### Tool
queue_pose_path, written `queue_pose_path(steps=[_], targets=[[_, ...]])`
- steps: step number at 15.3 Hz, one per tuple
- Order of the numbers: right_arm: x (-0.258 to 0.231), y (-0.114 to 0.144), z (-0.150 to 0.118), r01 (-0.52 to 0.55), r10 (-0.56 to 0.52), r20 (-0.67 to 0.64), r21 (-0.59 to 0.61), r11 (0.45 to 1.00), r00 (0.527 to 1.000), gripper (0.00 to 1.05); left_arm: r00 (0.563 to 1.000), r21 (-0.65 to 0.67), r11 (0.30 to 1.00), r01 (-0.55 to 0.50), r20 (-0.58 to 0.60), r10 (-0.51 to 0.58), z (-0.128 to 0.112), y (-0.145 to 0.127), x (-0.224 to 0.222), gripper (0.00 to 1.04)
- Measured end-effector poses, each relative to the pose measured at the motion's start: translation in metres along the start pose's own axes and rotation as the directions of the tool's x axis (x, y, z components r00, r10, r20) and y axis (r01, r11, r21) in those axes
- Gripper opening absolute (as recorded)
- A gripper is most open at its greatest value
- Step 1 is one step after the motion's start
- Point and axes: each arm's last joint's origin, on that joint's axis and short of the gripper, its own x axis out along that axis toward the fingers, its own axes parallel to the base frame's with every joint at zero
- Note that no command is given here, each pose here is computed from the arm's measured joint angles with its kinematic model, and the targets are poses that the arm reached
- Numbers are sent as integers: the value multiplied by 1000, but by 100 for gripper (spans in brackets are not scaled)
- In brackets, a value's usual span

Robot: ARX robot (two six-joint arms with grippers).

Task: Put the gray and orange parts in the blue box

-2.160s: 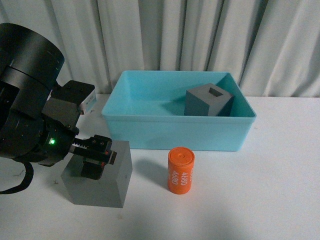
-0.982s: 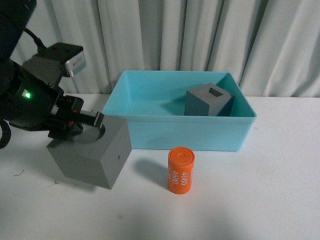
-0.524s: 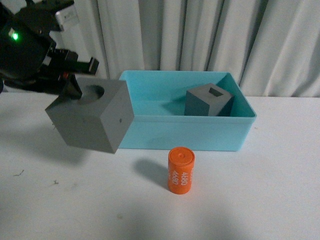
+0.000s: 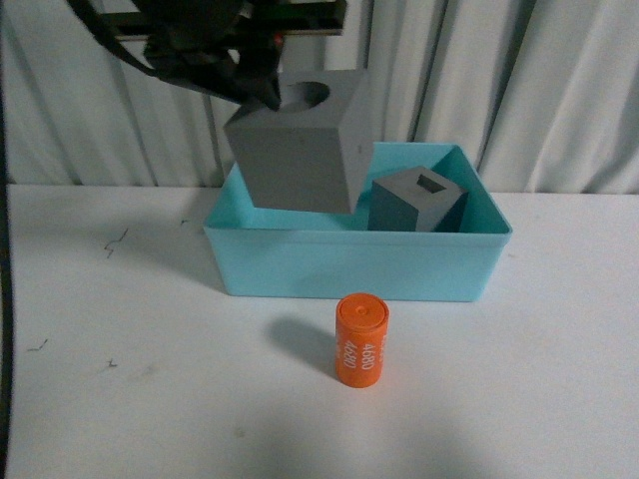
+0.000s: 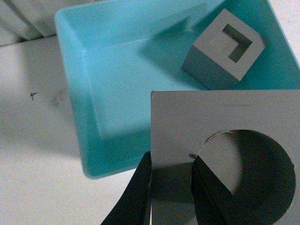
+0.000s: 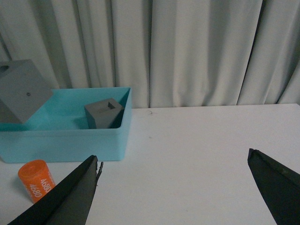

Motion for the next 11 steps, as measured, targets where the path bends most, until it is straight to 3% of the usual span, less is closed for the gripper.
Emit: queue_pose_path(steps=[3,7,11], targets=[[0,0,0,0,0,0,0,1000,1000,98,1000,-15,1000,7,-6,-7,17,-25,23,19],[0,0,0,0,0,0,0,1000,1000,98,999,-26,999,-39,15,40,42,-31,51,19],[0,0,0,0,0,0,0,1000,1000,98,997,-26,997,-73,-19,72,39,-30,87,19]])
